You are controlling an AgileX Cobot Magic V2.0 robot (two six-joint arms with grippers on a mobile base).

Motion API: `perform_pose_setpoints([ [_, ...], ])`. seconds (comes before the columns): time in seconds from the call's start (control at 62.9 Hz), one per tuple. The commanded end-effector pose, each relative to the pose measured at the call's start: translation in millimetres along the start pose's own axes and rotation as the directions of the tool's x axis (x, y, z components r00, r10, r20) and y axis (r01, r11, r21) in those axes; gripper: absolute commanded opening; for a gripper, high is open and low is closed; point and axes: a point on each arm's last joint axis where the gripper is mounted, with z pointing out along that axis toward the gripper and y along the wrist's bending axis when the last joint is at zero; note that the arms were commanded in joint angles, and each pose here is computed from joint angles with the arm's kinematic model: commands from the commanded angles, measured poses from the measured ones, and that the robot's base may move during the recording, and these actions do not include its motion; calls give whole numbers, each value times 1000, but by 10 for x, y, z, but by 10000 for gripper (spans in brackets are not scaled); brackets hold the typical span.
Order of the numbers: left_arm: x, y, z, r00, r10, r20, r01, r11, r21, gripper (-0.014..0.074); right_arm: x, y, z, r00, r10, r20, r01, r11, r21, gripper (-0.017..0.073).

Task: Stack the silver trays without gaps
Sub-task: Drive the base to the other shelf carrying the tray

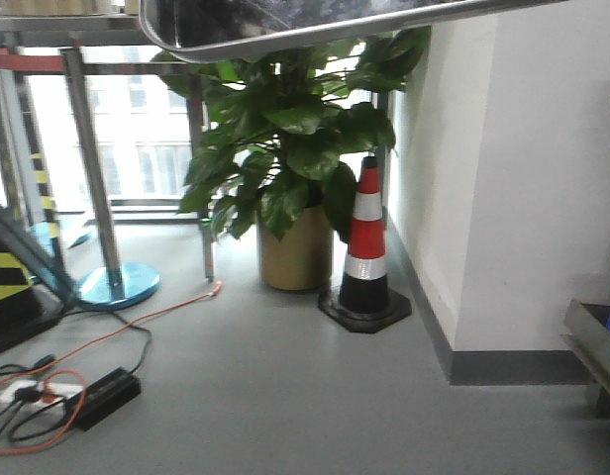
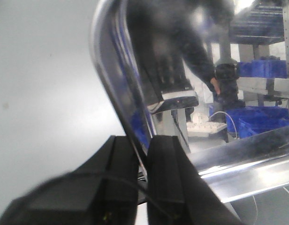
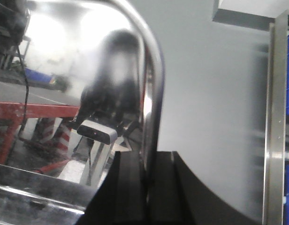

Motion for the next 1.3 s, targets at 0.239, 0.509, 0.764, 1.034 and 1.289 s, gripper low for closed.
perform_pose_setpoints([
  [0.239, 58, -106, -231, 1000, 18, -1, -18, 994, 106, -48, -6, 33, -205, 999, 12, 40, -9, 997, -75, 57],
  [0.509, 58, -106, -231, 1000, 18, -1, -18, 994, 106, -48, -6, 33, -205, 999, 12, 40, -9, 997, -75, 57],
  [0.764, 58, -106, -231, 1000, 18, -1, -18, 994, 106, -48, -6, 33, -205, 999, 12, 40, -9, 997, -75, 57],
  [1.034, 58, -106, -231, 1000, 18, -1, -18, 994, 106, -48, -6, 33, -205, 999, 12, 40, -9, 997, -75, 57],
  [1.289, 58, -106, -231, 1000, 18, -1, -18, 994, 106, -48, -6, 33, -205, 999, 12, 40, -9, 997, -75, 57],
])
